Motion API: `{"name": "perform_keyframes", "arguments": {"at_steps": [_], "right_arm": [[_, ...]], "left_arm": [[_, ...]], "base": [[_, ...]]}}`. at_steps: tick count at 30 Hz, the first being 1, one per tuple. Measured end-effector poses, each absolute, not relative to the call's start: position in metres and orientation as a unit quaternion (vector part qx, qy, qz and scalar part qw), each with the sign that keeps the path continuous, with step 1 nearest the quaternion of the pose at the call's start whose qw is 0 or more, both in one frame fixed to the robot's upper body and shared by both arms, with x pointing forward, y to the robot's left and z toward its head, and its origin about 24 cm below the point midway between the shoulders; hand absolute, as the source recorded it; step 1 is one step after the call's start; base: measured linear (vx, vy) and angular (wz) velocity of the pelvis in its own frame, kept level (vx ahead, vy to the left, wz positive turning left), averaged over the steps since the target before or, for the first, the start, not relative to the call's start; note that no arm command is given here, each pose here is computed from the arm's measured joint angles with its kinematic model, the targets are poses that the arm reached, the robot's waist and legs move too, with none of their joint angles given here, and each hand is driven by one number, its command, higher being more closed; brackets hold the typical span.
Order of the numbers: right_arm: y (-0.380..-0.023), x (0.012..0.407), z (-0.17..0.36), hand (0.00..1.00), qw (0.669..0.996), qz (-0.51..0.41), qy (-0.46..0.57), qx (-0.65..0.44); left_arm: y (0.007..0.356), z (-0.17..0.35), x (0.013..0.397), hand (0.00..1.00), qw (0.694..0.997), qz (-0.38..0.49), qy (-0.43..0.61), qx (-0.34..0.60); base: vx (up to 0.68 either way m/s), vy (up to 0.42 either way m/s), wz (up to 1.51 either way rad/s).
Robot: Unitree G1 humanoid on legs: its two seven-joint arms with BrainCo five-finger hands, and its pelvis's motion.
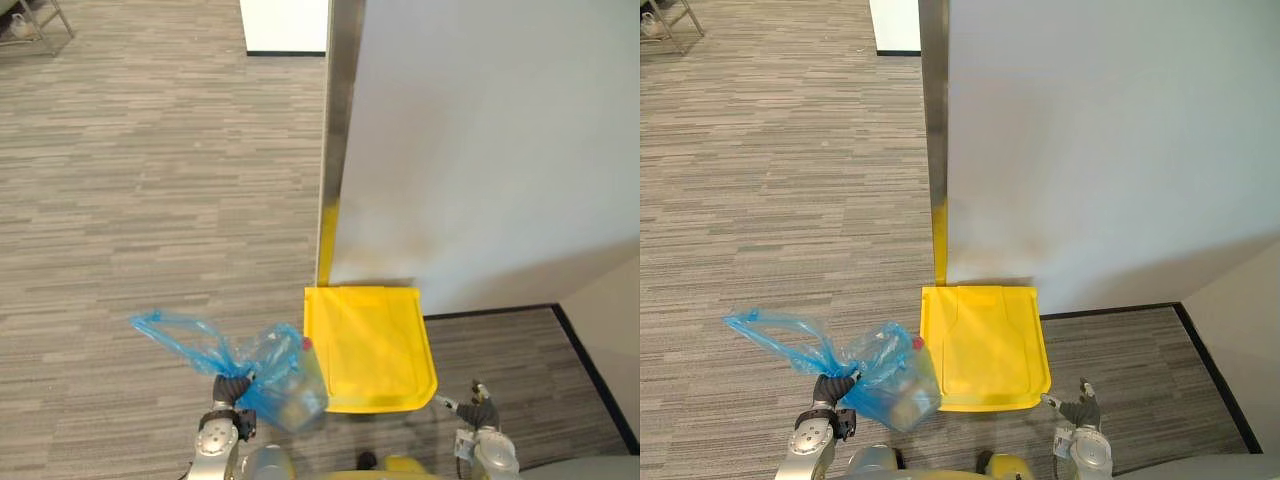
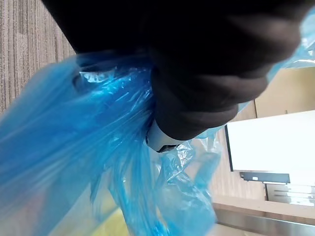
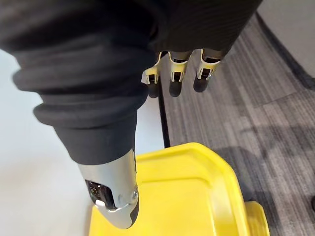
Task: Gather rubbish on tea table into small bin, then transfer packed bag to large trash can.
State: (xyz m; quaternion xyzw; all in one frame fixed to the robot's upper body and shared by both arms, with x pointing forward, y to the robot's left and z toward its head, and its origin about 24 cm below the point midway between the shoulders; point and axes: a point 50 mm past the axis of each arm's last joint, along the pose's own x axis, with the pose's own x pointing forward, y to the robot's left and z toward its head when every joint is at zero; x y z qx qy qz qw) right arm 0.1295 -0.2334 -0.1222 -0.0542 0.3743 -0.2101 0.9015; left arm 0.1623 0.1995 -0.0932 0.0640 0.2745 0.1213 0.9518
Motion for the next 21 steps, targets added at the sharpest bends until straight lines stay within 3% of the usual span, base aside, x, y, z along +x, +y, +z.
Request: {"name": "perform_keyframes", "arguments": {"at_steps": [9, 13, 21], "right_arm": [[-0.232, 0.124, -0.127, 0.0, 0.896, -0.208, 0.388, -0.053], [-0.231, 0.133, -0.123, 0.0, 0.902, -0.203, 0.377, -0.056], [-0.226, 0.172, -0.097, 0.0, 0.93, -0.179, 0.308, -0.088]], "left_arm": [[0.2, -0.099, 0.155, 1.0, 0.947, 0.123, 0.29, 0.065], [0.203, -0.103, 0.143, 1.0, 0.941, 0.129, 0.306, 0.066], [0.202, -0.087, 0.159, 1.0, 0.954, 0.127, 0.262, 0.067]], "base": [[-0.08, 0.034, -0.13], [-0.14, 0.021, -0.32], [-0.09, 0.077, -0.08]]}}
